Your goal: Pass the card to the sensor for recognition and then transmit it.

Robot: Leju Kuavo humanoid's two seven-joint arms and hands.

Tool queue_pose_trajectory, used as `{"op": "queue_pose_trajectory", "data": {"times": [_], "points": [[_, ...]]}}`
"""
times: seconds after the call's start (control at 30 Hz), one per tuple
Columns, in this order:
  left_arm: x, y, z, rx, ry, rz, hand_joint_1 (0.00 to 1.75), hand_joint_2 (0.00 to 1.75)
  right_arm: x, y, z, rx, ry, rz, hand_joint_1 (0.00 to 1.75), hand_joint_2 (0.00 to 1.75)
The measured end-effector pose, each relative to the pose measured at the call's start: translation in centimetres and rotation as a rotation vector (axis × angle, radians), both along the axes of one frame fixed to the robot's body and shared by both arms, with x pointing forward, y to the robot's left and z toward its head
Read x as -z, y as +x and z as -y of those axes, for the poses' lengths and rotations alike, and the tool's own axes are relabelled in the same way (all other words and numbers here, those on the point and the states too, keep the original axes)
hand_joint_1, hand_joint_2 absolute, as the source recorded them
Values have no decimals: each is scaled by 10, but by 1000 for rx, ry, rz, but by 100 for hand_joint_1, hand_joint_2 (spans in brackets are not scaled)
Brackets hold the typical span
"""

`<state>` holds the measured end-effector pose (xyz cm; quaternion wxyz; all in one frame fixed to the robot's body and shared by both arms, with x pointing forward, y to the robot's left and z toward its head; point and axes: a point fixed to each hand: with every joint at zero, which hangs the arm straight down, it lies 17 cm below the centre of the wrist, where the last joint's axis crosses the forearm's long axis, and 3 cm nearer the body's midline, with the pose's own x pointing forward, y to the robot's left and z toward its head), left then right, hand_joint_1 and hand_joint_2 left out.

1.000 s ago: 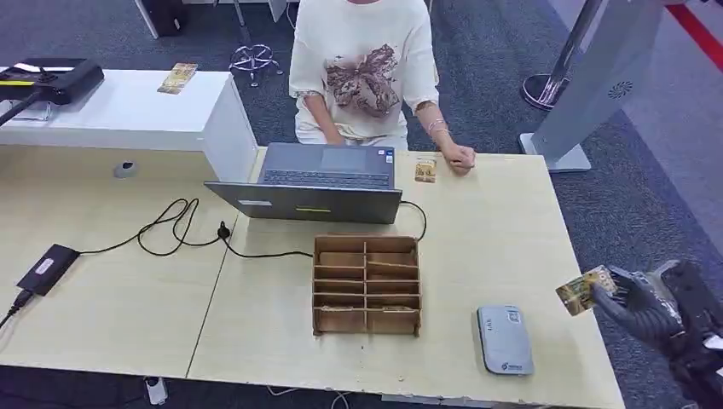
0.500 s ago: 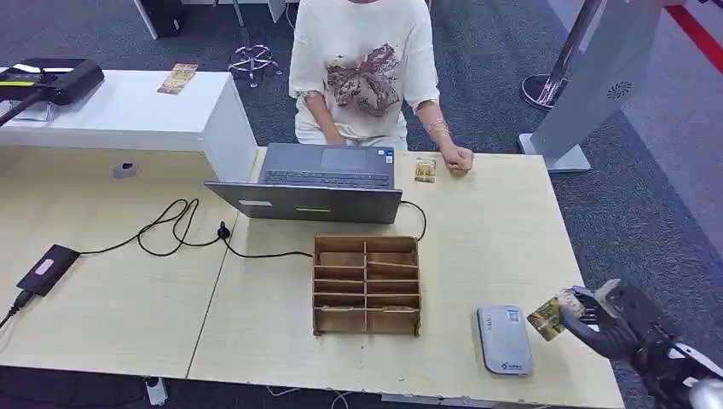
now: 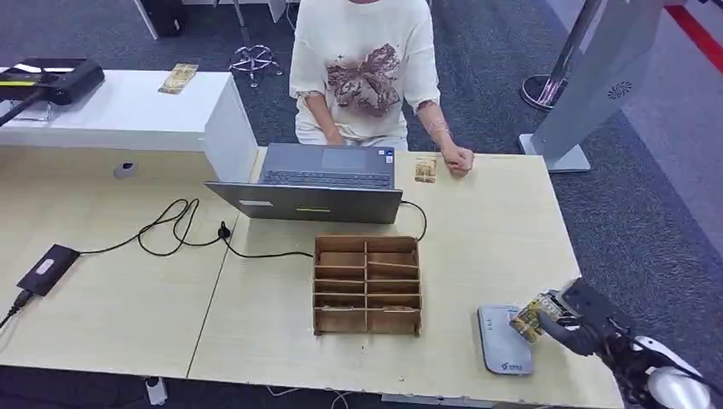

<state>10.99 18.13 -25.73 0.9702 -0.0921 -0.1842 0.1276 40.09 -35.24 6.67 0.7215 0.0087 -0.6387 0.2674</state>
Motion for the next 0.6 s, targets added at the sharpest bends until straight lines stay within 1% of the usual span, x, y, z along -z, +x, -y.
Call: {"op": "queue_pose_trajectory", "data": {"times": [0.2,0.37,0.6], "points": [[0,0,0,2,0,1,0,0,13,4,-3,0,-27,-16,175,175],[0,0,0,2,-1,0,0,0,22,2,-6,-7,-38,-30,175,175],[0,0,0,2,0,-1,0,0,25,9,-12,-13,-50,-31,175,175]]}}
